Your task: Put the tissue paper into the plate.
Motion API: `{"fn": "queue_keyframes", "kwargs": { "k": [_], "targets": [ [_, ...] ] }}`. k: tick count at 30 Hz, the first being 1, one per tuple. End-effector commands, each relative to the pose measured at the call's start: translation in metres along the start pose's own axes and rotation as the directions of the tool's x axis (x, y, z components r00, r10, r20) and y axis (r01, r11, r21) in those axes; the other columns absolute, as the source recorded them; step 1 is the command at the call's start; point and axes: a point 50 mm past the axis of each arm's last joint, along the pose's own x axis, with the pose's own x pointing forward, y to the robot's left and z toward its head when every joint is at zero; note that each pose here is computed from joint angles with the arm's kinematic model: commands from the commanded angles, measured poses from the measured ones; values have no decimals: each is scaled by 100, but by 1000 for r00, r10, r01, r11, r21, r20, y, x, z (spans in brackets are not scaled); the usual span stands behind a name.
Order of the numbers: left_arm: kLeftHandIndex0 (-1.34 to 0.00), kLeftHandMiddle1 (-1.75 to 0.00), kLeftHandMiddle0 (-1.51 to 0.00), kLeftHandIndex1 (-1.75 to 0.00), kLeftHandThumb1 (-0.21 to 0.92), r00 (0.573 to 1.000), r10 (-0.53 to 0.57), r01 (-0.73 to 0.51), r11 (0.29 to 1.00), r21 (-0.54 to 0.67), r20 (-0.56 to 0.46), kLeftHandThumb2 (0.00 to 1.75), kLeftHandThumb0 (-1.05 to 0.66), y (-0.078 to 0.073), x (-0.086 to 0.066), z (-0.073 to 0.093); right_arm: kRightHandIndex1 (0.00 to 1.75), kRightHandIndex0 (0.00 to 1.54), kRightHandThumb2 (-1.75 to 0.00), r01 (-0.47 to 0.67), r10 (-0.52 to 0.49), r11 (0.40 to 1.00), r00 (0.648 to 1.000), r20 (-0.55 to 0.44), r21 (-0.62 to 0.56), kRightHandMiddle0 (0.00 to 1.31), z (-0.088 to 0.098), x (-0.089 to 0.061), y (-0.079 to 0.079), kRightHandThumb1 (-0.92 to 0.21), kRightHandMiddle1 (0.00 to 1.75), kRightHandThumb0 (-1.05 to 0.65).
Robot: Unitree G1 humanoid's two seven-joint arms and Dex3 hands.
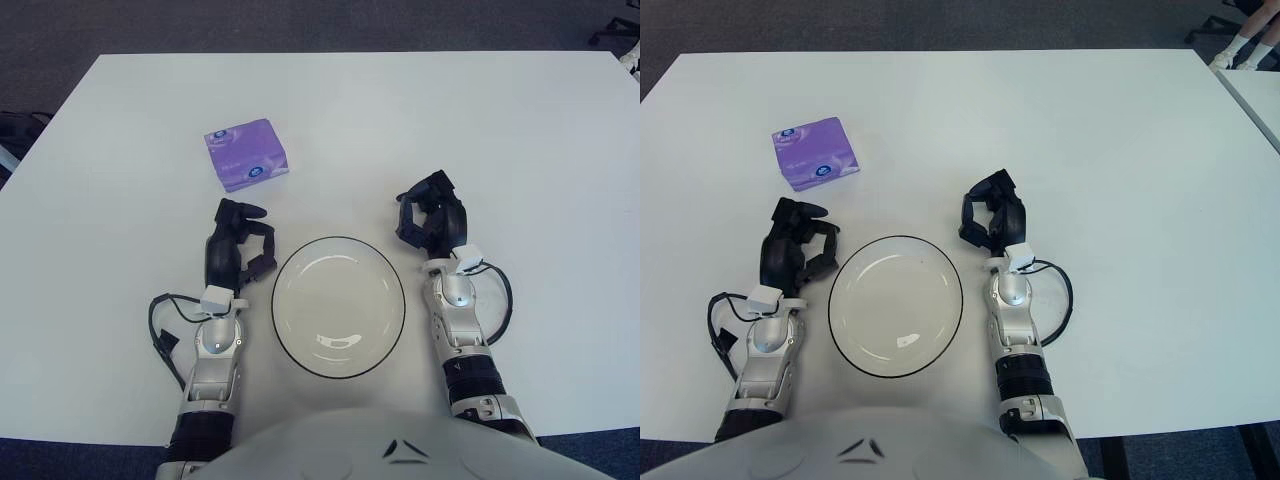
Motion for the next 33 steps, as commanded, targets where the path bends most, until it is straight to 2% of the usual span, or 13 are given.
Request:
{"fn": "queue_keyframes", "kwargs": {
  "k": [1,19,24,26,29,33],
  "targets": [
    [-27,-151,-56,-175,54,982,-7,17,998,53,-190,99,-1,6,-20,-34,146,69,-112,47,-55,998,976,-213,-45,48,-36,-32,-18,-48,175,-43],
    [-26,-151,-55,-175,55,983,3,10,997,72,-183,97,-1,9,-15,-33,148,70,-114,54,-63,997,972,-227,-47,49,-39,-32,-18,-46,175,-43],
    [-25,-152,-55,-175,56,991,18,-1,992,127,-129,96,-1,15,-11,-27,146,69,-114,51,-62,997,972,-228,-54,49,-39,-31,-19,-47,175,-43],
    [-25,-152,-55,-175,55,995,24,-8,986,166,-95,97,-1,20,-8,-22,145,68,-113,47,-61,997,971,-231,-65,48,-39,-31,-19,-48,175,-43],
    [-27,-149,-57,-175,53,1000,27,-22,961,275,-15,99,-1,30,-1,-5,142,66,-111,38,-59,995,969,-238,-93,47,-39,-31,-19,-49,175,-42],
    [-29,-144,-58,-175,55,997,17,-52,891,451,80,96,-1,35,1,21,141,65,-109,26,-60,990,965,-256,-136,46,-40,-30,-20,-50,175,-42]
  ]
}}
